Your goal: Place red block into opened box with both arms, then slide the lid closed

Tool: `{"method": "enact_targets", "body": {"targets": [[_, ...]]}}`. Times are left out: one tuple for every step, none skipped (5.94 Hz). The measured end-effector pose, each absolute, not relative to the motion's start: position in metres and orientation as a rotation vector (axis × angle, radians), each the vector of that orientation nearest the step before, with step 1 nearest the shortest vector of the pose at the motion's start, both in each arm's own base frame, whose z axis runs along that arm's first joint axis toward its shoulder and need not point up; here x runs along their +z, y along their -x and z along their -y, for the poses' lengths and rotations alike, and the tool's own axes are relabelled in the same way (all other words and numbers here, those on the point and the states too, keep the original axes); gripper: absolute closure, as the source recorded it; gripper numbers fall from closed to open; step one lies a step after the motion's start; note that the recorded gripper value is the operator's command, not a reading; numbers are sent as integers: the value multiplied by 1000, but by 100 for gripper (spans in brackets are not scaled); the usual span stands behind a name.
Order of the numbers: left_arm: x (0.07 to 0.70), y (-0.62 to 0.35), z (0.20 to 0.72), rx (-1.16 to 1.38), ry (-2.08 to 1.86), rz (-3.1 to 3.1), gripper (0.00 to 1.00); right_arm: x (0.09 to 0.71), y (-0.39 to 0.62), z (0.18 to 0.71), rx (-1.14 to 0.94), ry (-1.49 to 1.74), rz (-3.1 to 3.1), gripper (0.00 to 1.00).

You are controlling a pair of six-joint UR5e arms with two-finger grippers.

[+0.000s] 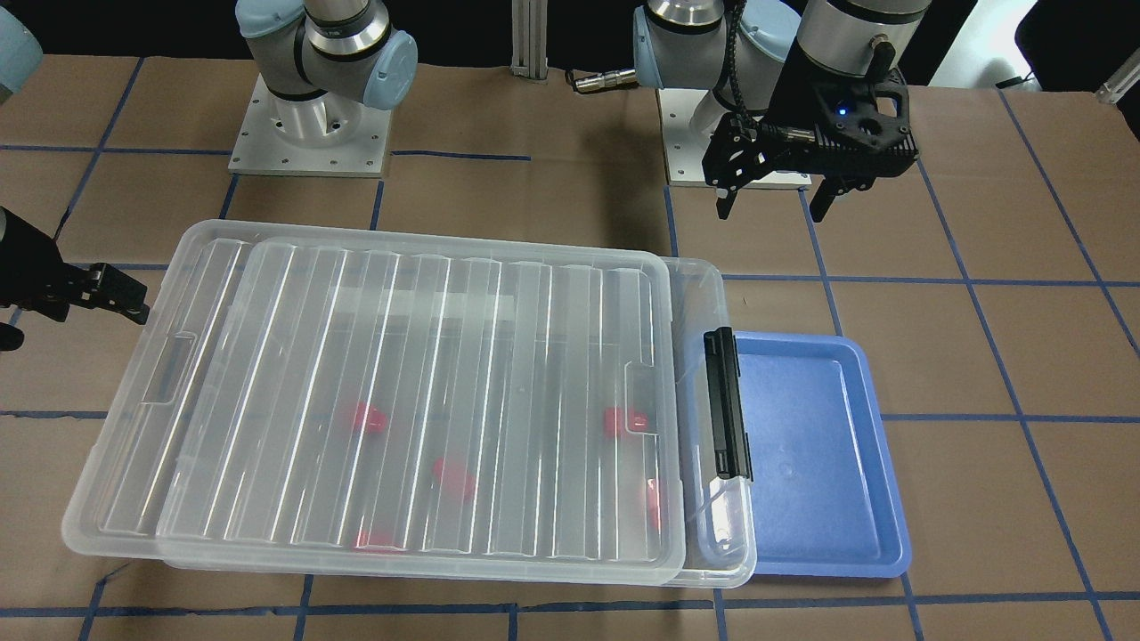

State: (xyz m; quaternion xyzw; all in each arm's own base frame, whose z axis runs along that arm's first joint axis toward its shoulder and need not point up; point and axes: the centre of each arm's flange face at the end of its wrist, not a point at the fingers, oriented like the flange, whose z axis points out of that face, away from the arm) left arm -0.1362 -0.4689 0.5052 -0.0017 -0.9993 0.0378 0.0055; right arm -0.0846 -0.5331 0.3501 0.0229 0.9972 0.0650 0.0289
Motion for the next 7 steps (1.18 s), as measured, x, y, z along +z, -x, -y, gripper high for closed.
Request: {"method": "enact_targets", "body": {"targets": [[505,136,469,118,5,3128,1,347,73,532,207,-68,-3066,0],[505,136,469,118,6,3127,1,346,66,532,212,-76,-3060,0],[505,136,469,118,6,3127,1,345,57,533,213,-76,-3054,0],[505,137,469,118,6,3127,1,345,51,534,209,-70,-3050,0],[505,137,469,118,5,3126,1,347,50,535,203,-67,-3055,0],[505,137,469,118,5,3126,1,358,52,538,183,-64,-3082,0],[505,137,469,118,4,3126,1,386,54,542,151,-65,-3108,0]]}}
